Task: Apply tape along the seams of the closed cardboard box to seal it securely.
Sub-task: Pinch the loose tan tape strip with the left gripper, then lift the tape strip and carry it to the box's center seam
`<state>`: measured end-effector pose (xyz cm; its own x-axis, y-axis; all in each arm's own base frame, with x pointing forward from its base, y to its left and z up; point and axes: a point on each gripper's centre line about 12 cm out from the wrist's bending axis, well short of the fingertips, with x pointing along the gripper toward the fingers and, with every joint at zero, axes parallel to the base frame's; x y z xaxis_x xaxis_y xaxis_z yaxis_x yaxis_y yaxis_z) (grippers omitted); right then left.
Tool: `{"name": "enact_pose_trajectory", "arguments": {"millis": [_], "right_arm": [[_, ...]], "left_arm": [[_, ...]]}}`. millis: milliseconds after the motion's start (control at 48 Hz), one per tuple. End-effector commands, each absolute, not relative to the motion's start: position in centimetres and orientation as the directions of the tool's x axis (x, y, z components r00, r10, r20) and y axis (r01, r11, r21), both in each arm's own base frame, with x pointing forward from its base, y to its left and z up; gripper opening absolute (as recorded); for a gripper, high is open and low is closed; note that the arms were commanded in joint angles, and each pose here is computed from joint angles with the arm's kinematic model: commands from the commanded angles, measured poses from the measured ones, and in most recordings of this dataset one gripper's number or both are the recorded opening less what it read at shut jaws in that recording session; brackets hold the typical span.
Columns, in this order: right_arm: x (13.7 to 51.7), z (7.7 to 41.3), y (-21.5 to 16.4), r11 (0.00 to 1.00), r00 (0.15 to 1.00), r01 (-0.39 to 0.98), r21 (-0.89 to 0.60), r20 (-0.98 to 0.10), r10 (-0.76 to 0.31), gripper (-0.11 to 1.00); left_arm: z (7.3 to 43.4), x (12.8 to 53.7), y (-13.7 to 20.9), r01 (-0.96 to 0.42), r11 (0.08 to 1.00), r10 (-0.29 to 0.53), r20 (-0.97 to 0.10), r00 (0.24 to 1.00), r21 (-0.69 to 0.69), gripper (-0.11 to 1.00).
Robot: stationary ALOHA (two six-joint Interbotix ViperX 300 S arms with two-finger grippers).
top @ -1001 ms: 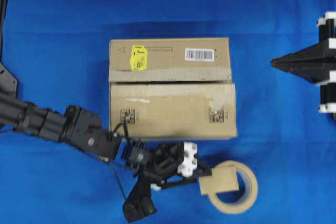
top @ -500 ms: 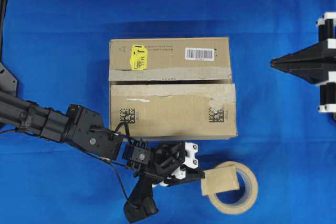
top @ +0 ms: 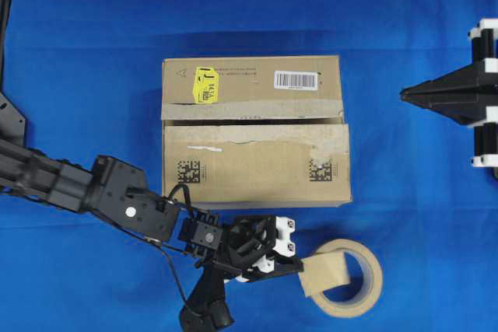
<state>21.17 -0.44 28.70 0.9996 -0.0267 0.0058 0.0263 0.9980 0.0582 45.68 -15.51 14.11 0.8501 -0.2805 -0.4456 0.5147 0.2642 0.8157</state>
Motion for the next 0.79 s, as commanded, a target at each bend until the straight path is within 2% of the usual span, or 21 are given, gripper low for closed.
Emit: {"name": "enact_pose_trajectory", "arguments": {"millis": [0,313,584,771], "right_arm": [[21.5,29.7,-0.5,0.998,0.999,0.027,0.058,0.029,-0.028,0.03],[21.5,29.5,-0.5,0.998,1.0,0.027,0.058,0.01,-0.027,0.03],[21.5,29.5,-0.5,0.998,1.0,0.027,0.058,0.009,-0.027,0.03],[21.5,29.4,-0.5,0.998,1.0,0.027,0.058,0.006,-0.027,0.03]], "left_arm": [[18.9,46.0,-15.6,0.445,0.277,-0.292,-0.367,0.883,0.851,0.01],[24.9,44.8,-14.5,0.356,0.194,-0.29,-0.293,0.911,0.914,0.01],[25.3,44.0,-13.0,0.345,0.195,-0.267,-0.289,0.919,0.918,0.01],[25.8,41.5,-9.5,0.312,0.224,-0.21,-0.267,0.941,0.923,0.01]]}}
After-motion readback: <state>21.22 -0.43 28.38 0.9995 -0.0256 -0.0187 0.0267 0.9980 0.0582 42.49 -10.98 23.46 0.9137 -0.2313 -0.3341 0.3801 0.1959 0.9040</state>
